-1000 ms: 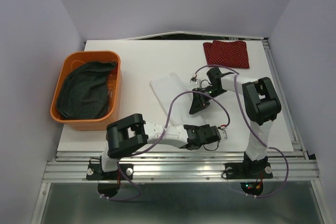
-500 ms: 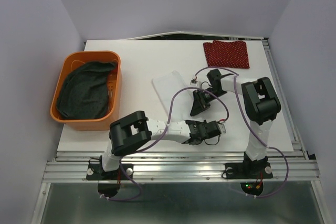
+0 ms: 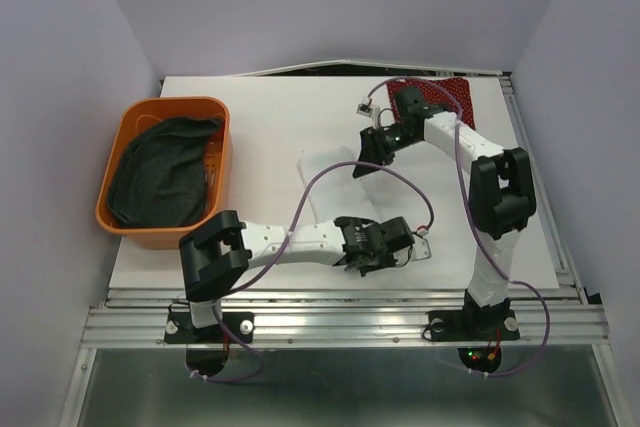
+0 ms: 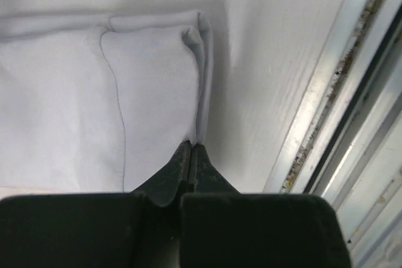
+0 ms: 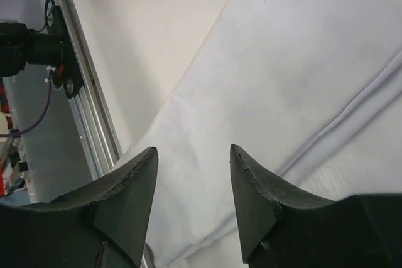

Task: Fold and stack the skirts
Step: Fold the skirt

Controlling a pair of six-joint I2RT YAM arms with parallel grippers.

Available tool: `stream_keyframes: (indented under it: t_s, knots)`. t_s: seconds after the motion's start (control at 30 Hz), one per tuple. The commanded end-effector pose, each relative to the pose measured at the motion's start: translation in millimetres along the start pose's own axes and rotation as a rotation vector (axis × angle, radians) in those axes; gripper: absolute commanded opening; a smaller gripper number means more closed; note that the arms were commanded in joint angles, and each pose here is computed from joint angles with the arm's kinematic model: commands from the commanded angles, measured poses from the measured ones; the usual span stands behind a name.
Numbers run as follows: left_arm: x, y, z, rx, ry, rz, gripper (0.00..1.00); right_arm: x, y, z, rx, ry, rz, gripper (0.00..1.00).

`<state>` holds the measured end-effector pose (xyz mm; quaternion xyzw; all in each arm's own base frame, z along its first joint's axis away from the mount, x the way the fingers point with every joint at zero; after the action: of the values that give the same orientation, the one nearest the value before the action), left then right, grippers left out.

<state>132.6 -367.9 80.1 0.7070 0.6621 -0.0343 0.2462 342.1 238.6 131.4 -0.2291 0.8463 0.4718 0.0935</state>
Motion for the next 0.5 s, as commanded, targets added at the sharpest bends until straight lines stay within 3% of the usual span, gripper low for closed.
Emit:
stream_keyframes:
  t_s: [0.0, 0.23, 0.37, 0.47]
  knots:
    - [-20, -7, -37, 0.094, -0.09, 0.006, 0.0, -33, -1, -6, 0.03, -0.048, -0.066, 0.55]
    - [-37, -18, -78, 0.231, -0.184, 0.06, 0.0, -39, -53, 25, 0.053, 0.011, -0.08, 0.57]
    - [-55, 0, -97, 0.281, -0.245, 0.05, 0.0, -23, -74, 45, 0.031, 0.072, -0.059, 0.58]
    - [-60, 15, -106, 0.336, -0.28, 0.036, 0.0, -3, -71, 57, -0.031, 0.14, -0.047, 0.52]
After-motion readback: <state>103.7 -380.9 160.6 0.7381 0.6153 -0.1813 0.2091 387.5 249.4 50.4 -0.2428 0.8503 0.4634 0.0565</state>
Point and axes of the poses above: each gripper's point midway between its finger pads, its own z axis out along the fingers, its own y axis along the line the jaws close on, x = y × z, the point moved 2 cm from there along -z, back along the fingers, and after that the axes turned 12 degrees about z, right-handed, at the moved point
